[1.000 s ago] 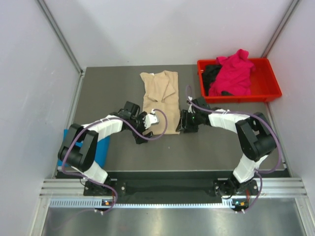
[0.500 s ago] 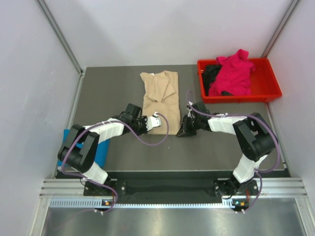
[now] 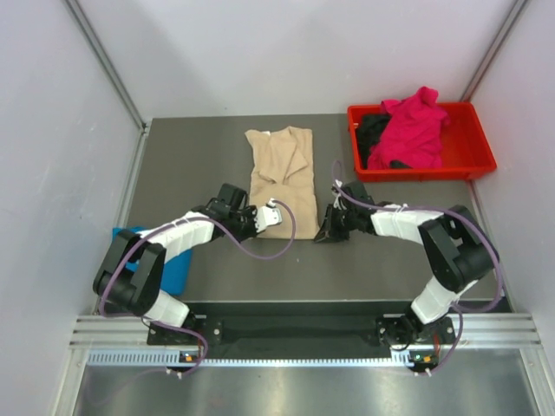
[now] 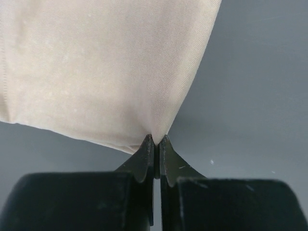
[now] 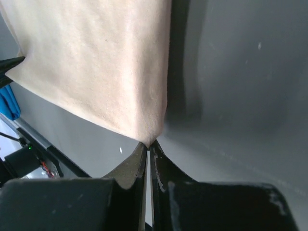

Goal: Fold and stack the t-shirts
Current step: Fold the tshirt

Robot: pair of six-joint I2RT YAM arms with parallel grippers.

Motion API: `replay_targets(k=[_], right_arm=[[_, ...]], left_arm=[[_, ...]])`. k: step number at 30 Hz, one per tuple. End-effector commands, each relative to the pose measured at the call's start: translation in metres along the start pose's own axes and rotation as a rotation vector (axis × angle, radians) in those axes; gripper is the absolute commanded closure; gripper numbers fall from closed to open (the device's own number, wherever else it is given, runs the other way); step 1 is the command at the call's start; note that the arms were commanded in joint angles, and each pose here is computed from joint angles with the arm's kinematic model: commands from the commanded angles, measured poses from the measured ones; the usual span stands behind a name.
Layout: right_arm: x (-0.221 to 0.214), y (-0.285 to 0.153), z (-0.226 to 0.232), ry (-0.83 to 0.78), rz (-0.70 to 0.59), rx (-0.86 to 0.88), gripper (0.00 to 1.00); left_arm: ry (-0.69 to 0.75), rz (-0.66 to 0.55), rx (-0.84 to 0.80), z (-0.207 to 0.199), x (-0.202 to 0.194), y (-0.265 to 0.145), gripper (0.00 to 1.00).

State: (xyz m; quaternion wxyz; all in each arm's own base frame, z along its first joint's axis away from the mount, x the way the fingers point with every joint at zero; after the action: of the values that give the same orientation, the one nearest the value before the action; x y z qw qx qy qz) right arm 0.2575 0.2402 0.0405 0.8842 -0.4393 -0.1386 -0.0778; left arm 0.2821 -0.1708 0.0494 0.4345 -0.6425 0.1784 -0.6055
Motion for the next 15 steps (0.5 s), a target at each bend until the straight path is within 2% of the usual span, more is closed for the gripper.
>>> replay_targets(k=[1,3,5,6,8,10,11,13,14,15], right_arm=[[-0.006,-0.017,0.011,-0.051,-0.040,0.000,1.00],[-0.018,-0.018,0.012,-0.078,-0.019,0.013,1.00],[-0.024,-0.020,0.018,-0.211,-0.007,0.035,0.85],[-0.021,-0.021,0.015,-0.265,-0.034,-0.010,0.74],[-0.018,-0.031,0.022,-0.412,-0.079,-0.045,0.72],[-0.013,-0.040,0.024,-0.464,-0.111,-0.052,0.61],[-0.008,-0.049,0.029,-0.541,-0.141,-0.046,0.53],[-0.003,-0.056,0.034,-0.671,-0.207,-0.090,0.51],[-0.002,-0.066,0.036,-0.821,-0.262,-0.097,0.50],[0.001,-0.071,0.038,-0.877,-0.319,-0.112,0.49]], left_arm=[[-0.031,0.005,-0.065,-0.022,-0.002,-0.017,1.00],[-0.041,0.006,-0.098,-0.032,-0.006,-0.020,1.00],[-0.046,0.010,-0.087,-0.031,-0.009,-0.018,1.00],[-0.051,0.025,-0.072,-0.029,-0.012,-0.017,1.00],[-0.058,0.038,-0.067,-0.027,-0.014,-0.015,1.00],[-0.071,0.056,-0.074,-0.027,-0.018,-0.013,1.00],[-0.072,0.059,-0.082,-0.029,-0.018,-0.013,1.00],[-0.078,0.064,-0.099,-0.032,-0.020,-0.012,1.00],[-0.081,0.067,-0.103,-0.034,-0.022,-0.012,1.00],[-0.084,0.066,-0.104,-0.034,-0.022,-0.013,1.00]])
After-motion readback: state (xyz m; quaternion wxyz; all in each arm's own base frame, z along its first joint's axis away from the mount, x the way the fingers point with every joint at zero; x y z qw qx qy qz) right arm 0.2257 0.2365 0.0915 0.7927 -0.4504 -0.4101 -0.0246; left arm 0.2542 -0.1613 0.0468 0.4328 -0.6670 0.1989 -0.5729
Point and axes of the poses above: each gripper's point midway between its finger pads, its own y axis out along the fingers, its own z axis along the line the jaws close on, x = y × z, the point moved 2 cm from there along -y, back along the fingers, and after that the axes turned 7 degrees about -y, right-handed, at the moved point
